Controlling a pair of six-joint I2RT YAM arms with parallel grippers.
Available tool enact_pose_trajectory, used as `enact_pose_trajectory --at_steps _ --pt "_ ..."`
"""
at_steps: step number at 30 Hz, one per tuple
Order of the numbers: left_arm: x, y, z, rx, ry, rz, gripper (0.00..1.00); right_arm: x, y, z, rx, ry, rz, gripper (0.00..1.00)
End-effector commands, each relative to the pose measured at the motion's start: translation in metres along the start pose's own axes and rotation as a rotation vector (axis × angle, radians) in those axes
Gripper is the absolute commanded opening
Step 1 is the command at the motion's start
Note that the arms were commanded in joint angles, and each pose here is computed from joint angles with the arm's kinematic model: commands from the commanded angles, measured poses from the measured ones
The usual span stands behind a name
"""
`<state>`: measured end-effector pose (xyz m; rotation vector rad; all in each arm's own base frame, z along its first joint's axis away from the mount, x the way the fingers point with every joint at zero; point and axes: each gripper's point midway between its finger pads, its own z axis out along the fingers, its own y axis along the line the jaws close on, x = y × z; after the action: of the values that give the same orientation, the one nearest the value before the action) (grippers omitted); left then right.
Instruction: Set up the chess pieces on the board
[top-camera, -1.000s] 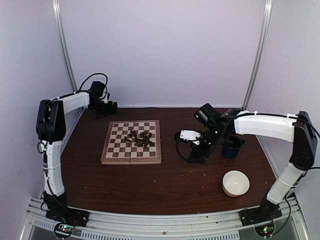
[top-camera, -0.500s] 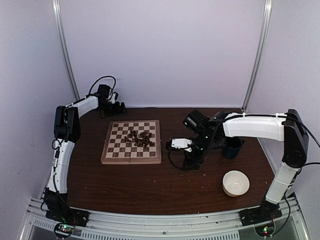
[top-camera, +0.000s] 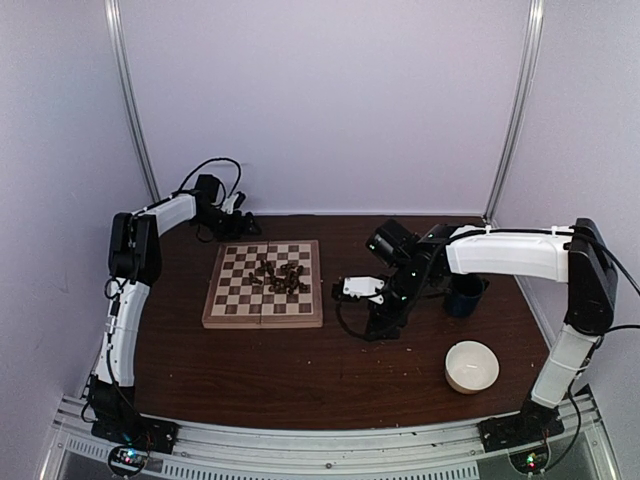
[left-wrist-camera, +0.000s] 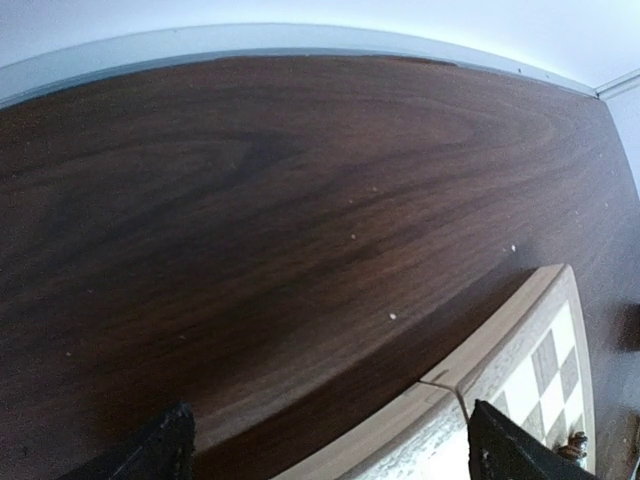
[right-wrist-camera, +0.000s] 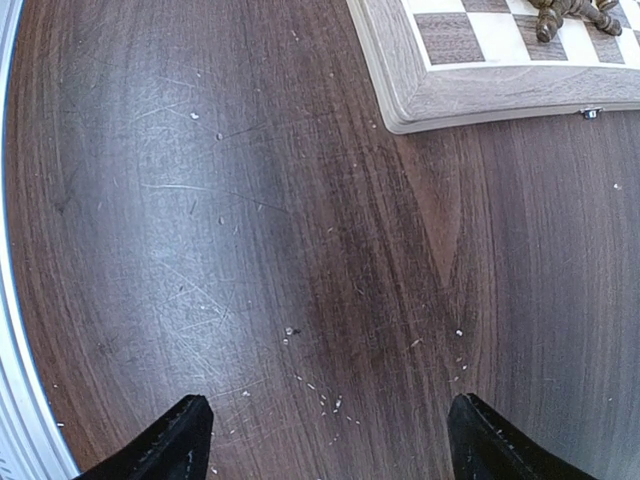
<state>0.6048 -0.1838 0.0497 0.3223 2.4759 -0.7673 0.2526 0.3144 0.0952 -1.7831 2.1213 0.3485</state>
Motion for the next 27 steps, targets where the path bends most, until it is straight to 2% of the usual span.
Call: enact_pose_trajectory --at_steps 1,8,14,20,27 --pt "0.007 -0.012 -0.009 0.082 0.031 0.018 0.95 0.000 0.007 -0.008 -0.006 -0.017 -0.001 0.85" --pt "0.023 -0.019 -0.023 0.074 0.077 0.048 0.95 -0.001 0.005 -0.013 0.014 -0.024 -0.004 0.85" --pt "0.042 -0.033 -0.042 0.098 0.126 0.031 0.90 0.001 0.007 -0.020 0.027 -0.035 -0.011 0.85" --pt "0.084 -0.058 -0.053 0.134 0.202 0.021 0.85 0.008 0.004 -0.020 0.071 -0.057 -0.007 0.86" --pt "0.142 -0.096 -0.067 0.172 0.299 -0.001 0.84 0.013 0.002 -0.015 0.085 -0.075 0.020 0.86"
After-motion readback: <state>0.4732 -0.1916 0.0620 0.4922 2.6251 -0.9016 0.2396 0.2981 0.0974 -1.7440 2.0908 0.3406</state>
